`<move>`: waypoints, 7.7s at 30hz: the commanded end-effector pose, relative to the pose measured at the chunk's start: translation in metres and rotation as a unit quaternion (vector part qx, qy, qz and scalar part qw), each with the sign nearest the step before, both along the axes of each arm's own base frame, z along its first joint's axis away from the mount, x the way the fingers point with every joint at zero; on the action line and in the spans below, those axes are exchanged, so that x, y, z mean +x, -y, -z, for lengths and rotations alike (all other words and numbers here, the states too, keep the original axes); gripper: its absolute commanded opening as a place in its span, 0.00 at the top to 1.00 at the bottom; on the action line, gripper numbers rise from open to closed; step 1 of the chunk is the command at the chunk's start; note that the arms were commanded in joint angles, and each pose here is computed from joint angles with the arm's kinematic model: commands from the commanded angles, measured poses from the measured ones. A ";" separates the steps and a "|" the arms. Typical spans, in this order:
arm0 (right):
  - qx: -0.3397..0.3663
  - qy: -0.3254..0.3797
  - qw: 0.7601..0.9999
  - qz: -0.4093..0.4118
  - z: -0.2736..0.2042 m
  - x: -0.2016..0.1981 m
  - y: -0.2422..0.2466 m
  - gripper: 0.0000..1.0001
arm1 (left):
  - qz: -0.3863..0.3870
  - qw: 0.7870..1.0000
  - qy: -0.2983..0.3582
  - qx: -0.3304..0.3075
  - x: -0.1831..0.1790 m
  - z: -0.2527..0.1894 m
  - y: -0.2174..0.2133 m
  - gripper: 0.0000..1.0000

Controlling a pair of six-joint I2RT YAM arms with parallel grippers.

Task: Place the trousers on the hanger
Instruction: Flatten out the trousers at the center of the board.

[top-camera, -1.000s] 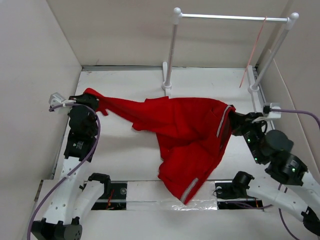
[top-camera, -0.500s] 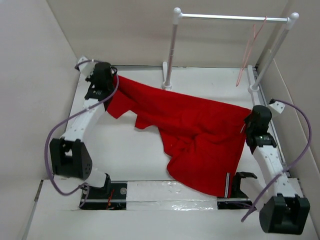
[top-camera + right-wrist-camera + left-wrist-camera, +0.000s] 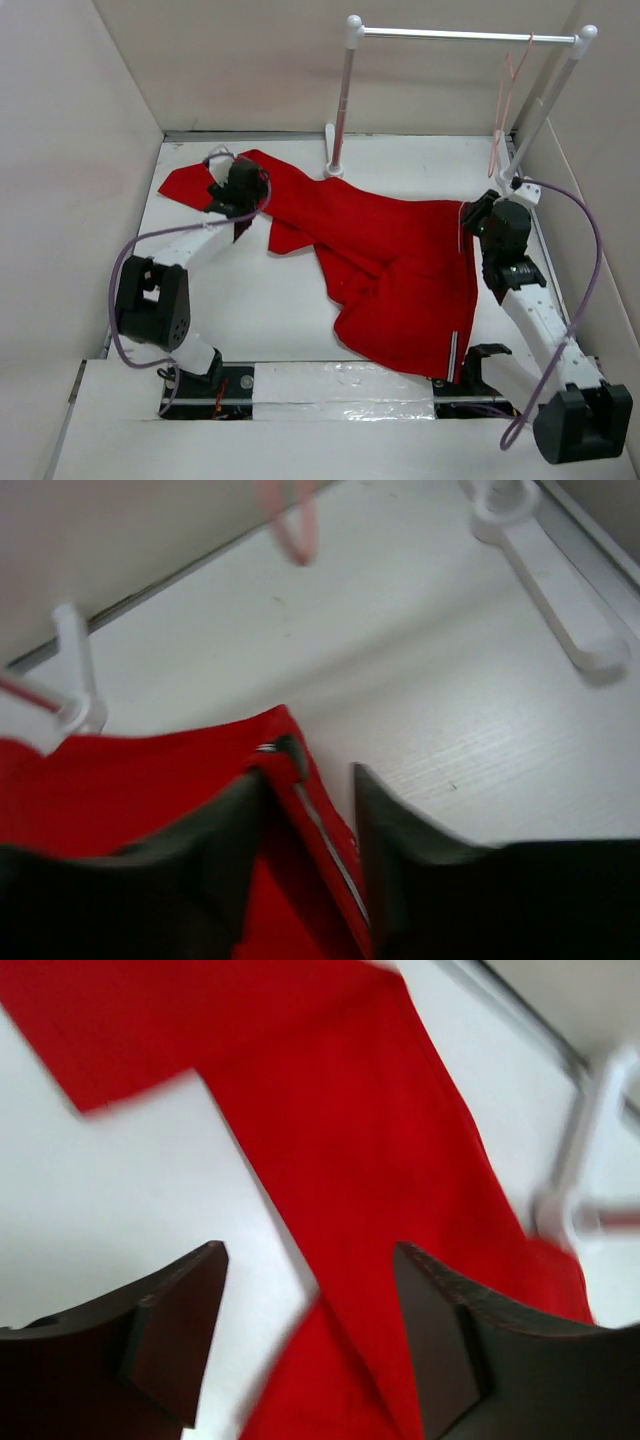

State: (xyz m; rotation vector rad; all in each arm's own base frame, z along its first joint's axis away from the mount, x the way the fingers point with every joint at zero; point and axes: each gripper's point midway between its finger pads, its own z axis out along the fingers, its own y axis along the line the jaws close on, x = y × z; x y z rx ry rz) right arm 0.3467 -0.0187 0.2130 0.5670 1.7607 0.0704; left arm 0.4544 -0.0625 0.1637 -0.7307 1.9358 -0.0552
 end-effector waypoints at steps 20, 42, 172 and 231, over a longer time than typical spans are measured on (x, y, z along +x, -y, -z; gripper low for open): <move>-0.013 0.000 0.999 -0.050 0.022 -0.033 -0.031 0.18 | 0.165 0.976 -0.076 -0.122 -0.072 0.117 0.086 0.49; 0.261 -0.103 0.957 0.079 0.155 -0.019 0.082 0.19 | 0.143 0.970 0.128 -0.149 -0.124 -0.029 0.056 1.00; -0.026 0.012 0.858 -0.514 0.033 -0.086 -0.310 0.47 | -0.041 0.970 -0.207 0.125 -0.074 0.039 -0.050 1.00; -0.182 0.019 0.708 -0.682 0.054 -0.187 -0.524 0.16 | 0.073 0.952 0.292 -0.055 -0.182 -0.252 -0.023 0.80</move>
